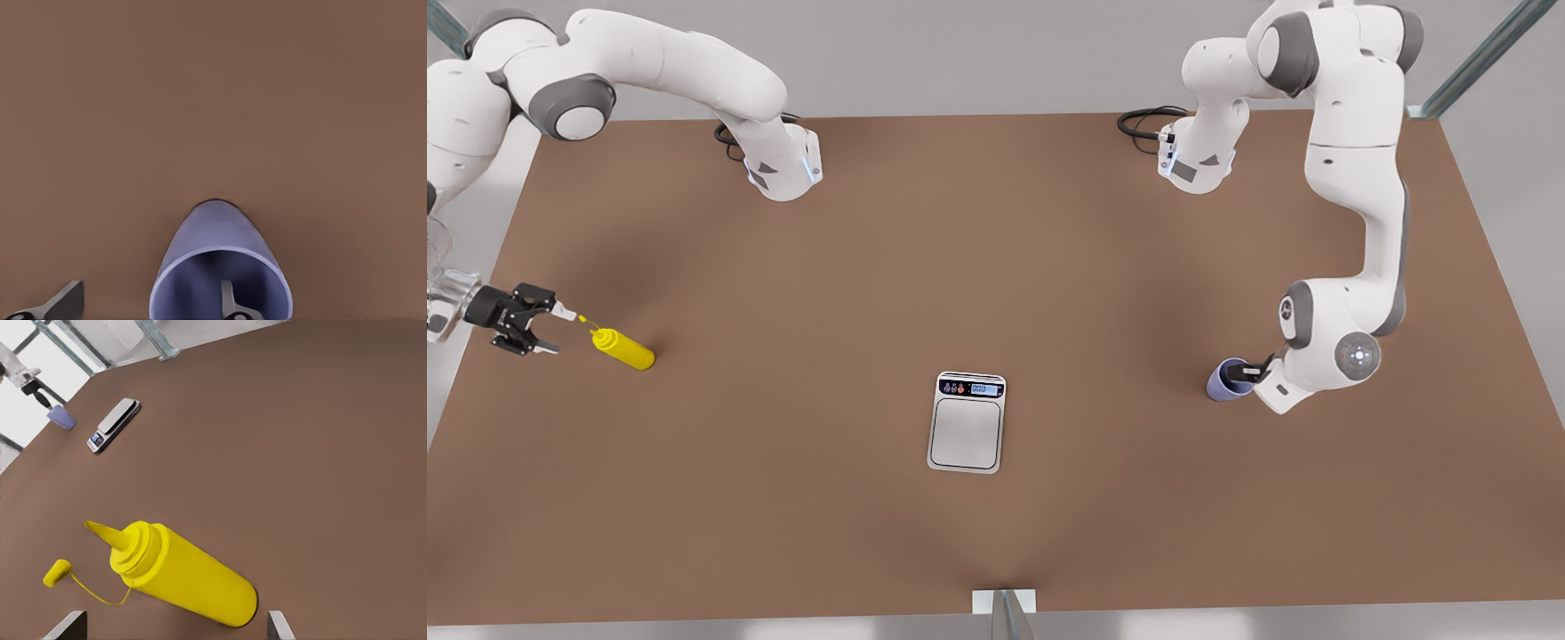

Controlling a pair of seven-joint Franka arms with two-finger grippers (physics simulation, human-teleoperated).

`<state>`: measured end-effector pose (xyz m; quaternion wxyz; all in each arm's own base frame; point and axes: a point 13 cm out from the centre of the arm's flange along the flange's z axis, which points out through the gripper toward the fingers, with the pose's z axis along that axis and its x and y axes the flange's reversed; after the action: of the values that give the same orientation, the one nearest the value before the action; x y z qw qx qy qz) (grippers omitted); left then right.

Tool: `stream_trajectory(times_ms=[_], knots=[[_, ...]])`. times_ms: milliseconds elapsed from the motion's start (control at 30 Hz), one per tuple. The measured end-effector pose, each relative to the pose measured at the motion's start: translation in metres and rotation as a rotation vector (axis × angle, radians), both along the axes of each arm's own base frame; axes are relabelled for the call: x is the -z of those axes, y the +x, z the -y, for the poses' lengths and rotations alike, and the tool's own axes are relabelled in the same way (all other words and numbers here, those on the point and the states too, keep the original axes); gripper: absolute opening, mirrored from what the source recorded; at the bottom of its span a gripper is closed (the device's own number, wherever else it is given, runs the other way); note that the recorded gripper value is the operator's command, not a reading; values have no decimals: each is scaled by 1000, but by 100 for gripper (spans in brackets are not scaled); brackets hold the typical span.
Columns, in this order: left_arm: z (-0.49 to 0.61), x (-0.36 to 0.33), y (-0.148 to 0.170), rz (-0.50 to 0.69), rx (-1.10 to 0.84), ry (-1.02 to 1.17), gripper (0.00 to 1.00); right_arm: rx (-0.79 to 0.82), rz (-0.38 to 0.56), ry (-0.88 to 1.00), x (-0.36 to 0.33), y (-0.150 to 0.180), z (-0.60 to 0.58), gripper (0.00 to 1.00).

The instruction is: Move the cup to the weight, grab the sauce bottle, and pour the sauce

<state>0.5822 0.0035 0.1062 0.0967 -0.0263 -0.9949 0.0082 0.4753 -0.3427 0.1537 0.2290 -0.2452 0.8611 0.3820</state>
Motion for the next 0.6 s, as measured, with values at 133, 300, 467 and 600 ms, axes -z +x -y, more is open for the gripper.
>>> stream_trajectory(times_ms=[133, 300, 467, 600], knots=[[-1, 5, 1, 9, 0, 3, 44, -62, 139, 38, 23, 4, -10, 100], [1, -2, 4, 21, -2, 12, 21, -128, 258, 87, 50, 0, -25, 100], [19, -34, 16, 51, -18, -30, 21, -175, 362, 126, 60, 0, -39, 100], [132, -103, 61, 164, 80, -91, 21, -198, 439, 142, 63, 5, -47, 100]])
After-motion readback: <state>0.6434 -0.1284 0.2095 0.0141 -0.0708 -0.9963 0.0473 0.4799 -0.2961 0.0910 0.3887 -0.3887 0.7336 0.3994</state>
